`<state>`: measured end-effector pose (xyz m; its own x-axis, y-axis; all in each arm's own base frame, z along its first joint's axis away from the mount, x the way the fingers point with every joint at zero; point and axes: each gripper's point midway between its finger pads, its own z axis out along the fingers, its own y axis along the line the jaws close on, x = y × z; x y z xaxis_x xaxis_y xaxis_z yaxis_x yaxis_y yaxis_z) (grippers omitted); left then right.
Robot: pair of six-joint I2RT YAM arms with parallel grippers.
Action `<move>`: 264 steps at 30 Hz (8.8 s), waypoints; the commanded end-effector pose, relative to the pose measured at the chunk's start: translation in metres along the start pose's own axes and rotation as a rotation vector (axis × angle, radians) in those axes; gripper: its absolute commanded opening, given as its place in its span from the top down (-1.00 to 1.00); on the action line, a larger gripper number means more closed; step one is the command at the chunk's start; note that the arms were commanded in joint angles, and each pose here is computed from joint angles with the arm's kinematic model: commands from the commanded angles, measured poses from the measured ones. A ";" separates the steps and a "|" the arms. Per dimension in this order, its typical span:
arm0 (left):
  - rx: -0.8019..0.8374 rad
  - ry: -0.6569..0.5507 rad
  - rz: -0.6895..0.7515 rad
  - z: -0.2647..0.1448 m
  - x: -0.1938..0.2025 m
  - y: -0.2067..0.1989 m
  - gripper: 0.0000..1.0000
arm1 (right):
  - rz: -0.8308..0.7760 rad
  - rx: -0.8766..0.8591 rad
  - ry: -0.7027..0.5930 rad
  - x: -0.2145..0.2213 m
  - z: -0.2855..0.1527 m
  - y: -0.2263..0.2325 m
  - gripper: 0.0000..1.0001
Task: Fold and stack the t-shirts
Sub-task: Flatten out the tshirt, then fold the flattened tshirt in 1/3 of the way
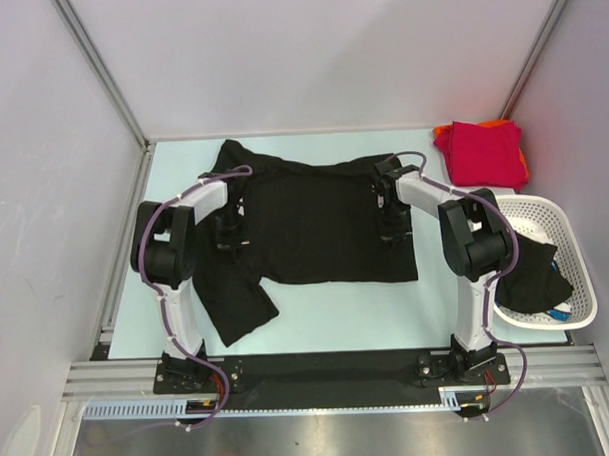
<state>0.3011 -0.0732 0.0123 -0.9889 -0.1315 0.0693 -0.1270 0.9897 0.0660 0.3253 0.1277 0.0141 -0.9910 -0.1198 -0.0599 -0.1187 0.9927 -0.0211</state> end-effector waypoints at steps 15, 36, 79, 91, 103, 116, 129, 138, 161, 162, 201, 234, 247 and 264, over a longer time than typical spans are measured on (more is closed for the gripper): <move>-0.119 0.157 0.072 0.015 0.100 0.033 1.00 | -0.002 0.052 0.218 0.091 -0.001 -0.007 1.00; 0.230 -0.720 -0.047 -0.198 -0.158 -0.049 -1.00 | 0.082 0.132 -0.498 -0.142 -0.115 -0.043 -0.08; 0.392 -0.664 -0.378 -0.090 -0.313 0.036 -0.84 | 0.161 -0.034 -0.419 -0.212 0.000 -0.044 0.09; 0.384 -0.674 -0.377 -0.093 -0.313 0.045 1.00 | 0.167 -0.021 -0.456 -0.217 -0.018 -0.048 1.00; 0.399 -0.757 -0.418 -0.129 -0.320 0.079 1.00 | 0.168 0.066 -0.490 -0.220 -0.035 -0.054 0.03; 0.441 -0.725 -0.402 -0.115 -0.320 0.070 0.99 | 0.135 0.043 -0.556 -0.233 -0.052 -0.033 -0.10; 0.452 -0.710 -0.390 -0.109 -0.318 0.067 1.00 | 0.139 0.060 -0.568 -0.238 -0.047 -0.028 1.00; 0.433 -0.724 -0.393 -0.115 -0.317 0.071 1.00 | 0.150 0.093 -0.641 -0.246 -0.075 -0.031 1.00; 0.542 -0.688 -0.371 -0.096 -0.323 0.052 -0.53 | 0.160 0.112 -0.700 -0.239 -0.107 -0.046 1.00; 0.559 -0.683 -0.371 -0.095 -0.324 0.049 -0.53 | 0.160 0.108 -0.696 -0.239 -0.106 -0.047 1.00; 0.379 -0.437 -0.377 -0.096 -0.220 0.052 0.99 | 0.156 0.109 -0.679 -0.199 -0.116 -0.061 1.00; 0.538 -0.407 -0.365 -0.090 -0.252 -0.004 -0.65 | 0.141 0.062 -0.604 -0.187 -0.085 -0.060 1.00; 0.324 -0.536 -0.318 -0.134 -0.209 0.042 -0.78 | 0.134 0.029 -0.591 -0.186 -0.079 -0.050 1.00; 0.290 -0.454 -0.308 -0.101 -0.176 0.045 -0.36 | 0.121 0.019 -0.587 -0.186 -0.077 -0.043 1.00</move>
<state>0.4645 -0.0104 0.0809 -0.8483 -0.4580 -0.2659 -0.4057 0.8847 -0.2296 0.5052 0.1050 0.0977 -0.8109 -0.0065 -0.5852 -0.0002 0.9999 -0.0109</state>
